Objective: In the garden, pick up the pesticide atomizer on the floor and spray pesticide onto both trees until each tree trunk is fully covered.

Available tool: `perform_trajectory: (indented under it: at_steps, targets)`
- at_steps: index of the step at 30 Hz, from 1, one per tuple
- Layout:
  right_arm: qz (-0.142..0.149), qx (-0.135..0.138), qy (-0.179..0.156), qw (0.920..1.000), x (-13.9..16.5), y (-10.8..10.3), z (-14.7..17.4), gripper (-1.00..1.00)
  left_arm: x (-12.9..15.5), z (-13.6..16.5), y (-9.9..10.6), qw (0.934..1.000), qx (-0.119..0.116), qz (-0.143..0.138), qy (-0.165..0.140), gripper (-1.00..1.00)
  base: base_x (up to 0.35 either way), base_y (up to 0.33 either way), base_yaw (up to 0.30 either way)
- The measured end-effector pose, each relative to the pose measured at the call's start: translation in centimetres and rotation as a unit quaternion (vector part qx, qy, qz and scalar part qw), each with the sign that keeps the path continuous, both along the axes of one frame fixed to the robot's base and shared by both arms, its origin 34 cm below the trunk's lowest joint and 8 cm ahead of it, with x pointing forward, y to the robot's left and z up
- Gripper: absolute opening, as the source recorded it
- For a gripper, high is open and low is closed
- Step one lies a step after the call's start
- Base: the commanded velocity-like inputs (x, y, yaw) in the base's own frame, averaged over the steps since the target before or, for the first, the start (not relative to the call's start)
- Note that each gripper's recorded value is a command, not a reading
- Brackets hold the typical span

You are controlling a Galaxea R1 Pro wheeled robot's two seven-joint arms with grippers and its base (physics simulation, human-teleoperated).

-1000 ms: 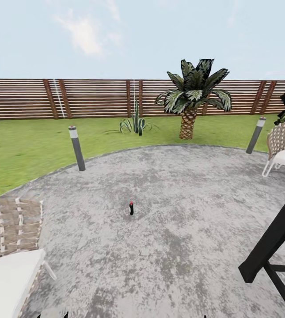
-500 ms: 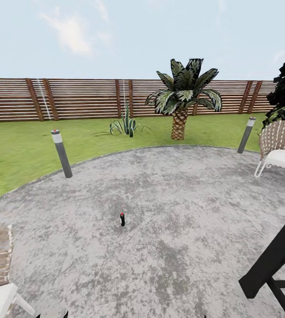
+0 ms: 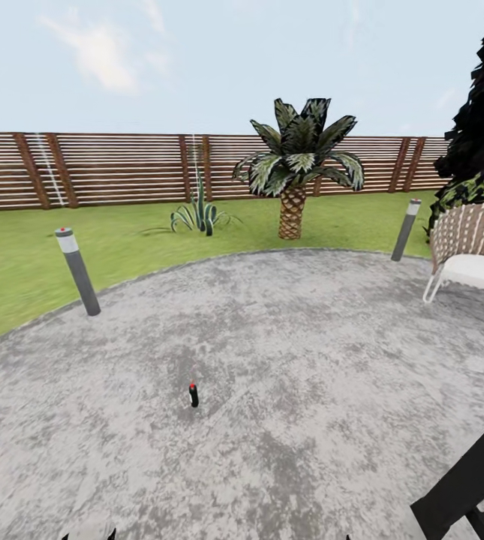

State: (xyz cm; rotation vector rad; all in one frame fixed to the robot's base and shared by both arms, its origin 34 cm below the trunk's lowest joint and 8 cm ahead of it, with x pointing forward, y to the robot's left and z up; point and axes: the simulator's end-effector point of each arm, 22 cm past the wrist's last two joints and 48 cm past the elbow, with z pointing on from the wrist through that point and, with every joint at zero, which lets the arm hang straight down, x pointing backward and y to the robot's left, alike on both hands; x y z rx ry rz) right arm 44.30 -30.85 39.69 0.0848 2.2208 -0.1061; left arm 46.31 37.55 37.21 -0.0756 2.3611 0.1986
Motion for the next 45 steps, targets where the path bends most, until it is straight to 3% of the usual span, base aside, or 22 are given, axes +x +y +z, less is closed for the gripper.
perform_trajectory:
  at_steps: [21,45]
  targets:
    - [0.001,0.0,0.0,1.0,0.0,0.02,0.0,1.0,0.02,0.02,0.02,1.0,0.0,0.0,-0.001,1.0,0.338,0.0,-0.292]
    - [0.001,0.0,0.0,1.0,0.0,0.03,0.0,1.0,-0.01,0.0,0.01,1.0,0.0,0.0,0.0,1.0,0.338,0.0,-0.057]
